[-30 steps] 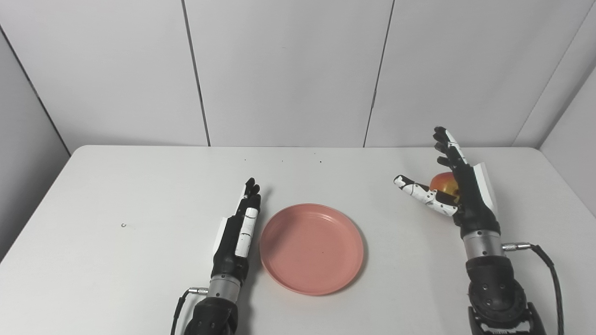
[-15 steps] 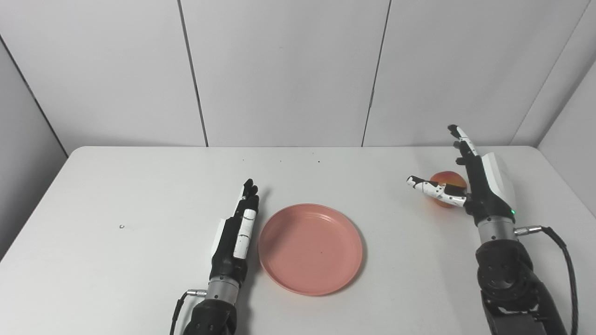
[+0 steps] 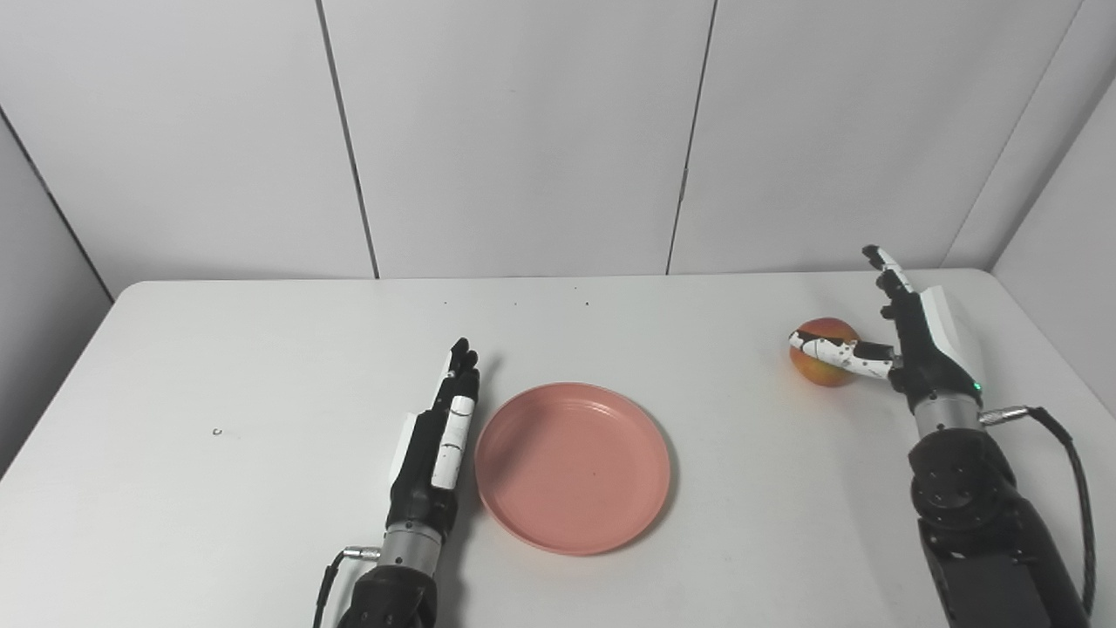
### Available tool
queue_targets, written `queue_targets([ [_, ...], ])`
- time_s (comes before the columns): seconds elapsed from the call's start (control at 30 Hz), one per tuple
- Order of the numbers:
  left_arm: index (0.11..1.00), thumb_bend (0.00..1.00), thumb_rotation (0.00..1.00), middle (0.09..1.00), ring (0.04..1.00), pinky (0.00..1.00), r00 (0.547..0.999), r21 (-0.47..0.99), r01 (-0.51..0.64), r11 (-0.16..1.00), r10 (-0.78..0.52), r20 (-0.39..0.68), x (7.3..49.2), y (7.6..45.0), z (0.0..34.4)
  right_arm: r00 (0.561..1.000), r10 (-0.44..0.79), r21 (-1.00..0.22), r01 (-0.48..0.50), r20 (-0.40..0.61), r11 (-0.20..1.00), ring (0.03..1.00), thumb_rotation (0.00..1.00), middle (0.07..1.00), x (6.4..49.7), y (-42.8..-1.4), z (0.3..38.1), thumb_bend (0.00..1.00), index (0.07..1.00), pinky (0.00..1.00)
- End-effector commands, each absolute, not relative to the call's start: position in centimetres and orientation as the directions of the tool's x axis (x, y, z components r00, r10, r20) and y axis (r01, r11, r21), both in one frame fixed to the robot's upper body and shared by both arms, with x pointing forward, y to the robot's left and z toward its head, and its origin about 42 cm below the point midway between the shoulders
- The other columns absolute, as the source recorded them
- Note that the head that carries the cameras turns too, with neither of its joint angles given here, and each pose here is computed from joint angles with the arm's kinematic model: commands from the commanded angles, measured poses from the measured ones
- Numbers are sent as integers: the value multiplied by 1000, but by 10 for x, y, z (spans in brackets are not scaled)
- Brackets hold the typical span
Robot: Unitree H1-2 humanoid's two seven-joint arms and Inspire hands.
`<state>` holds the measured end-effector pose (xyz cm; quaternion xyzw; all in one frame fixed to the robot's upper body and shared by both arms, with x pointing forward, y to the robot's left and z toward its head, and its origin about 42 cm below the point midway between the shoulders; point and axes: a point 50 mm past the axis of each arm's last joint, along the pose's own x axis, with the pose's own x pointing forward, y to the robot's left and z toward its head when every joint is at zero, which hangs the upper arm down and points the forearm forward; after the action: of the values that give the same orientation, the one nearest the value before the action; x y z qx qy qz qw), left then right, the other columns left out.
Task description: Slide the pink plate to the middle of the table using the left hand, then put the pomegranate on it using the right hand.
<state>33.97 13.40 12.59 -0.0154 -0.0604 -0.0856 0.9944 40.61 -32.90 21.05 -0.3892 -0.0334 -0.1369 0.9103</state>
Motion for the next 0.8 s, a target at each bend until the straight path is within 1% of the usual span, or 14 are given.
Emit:
queue_targets([
  [0.0, 1000, 671, 1000, 1000, 997, 1000, 972, -13, 178, 984, -174, 158, 340, 133, 134, 944, -225, -704, 331, 242, 629, 863, 352, 907, 416, -335, 235, 847, 896, 748],
  [0.13, 1000, 672, 1000, 1000, 999, 1000, 972, -12, 178, 984, -174, 155, 340, 133, 134, 949, -232, -718, 313, 213, 622, 855, 352, 904, 420, -337, 229, 849, 893, 729],
  [0.37, 1000, 681, 1000, 1000, 996, 1000, 972, -12, 181, 983, -177, 157, 340, 133, 134, 957, -245, -738, 277, 156, 615, 860, 360, 908, 428, -338, 217, 859, 898, 738],
  [0.6, 1000, 682, 1000, 1000, 999, 1000, 971, -12, 184, 983, -180, 155, 339, 133, 135, 964, -231, -742, 250, 130, 622, 863, 346, 905, 434, -336, 209, 873, 893, 748],
  [0.7, 1000, 682, 1000, 1000, 999, 1000, 971, -12, 185, 983, -181, 155, 339, 133, 135, 967, -227, -757, 231, 112, 611, 852, 362, 905, 437, -336, 206, 869, 899, 727],
  [0.77, 1000, 678, 1000, 1000, 995, 1000, 971, -9, 184, 983, -180, 156, 339, 133, 135, 969, -222, -751, 228, 112, 619, 848, 345, 903, 439, -335, 205, 860, 898, 727],
])
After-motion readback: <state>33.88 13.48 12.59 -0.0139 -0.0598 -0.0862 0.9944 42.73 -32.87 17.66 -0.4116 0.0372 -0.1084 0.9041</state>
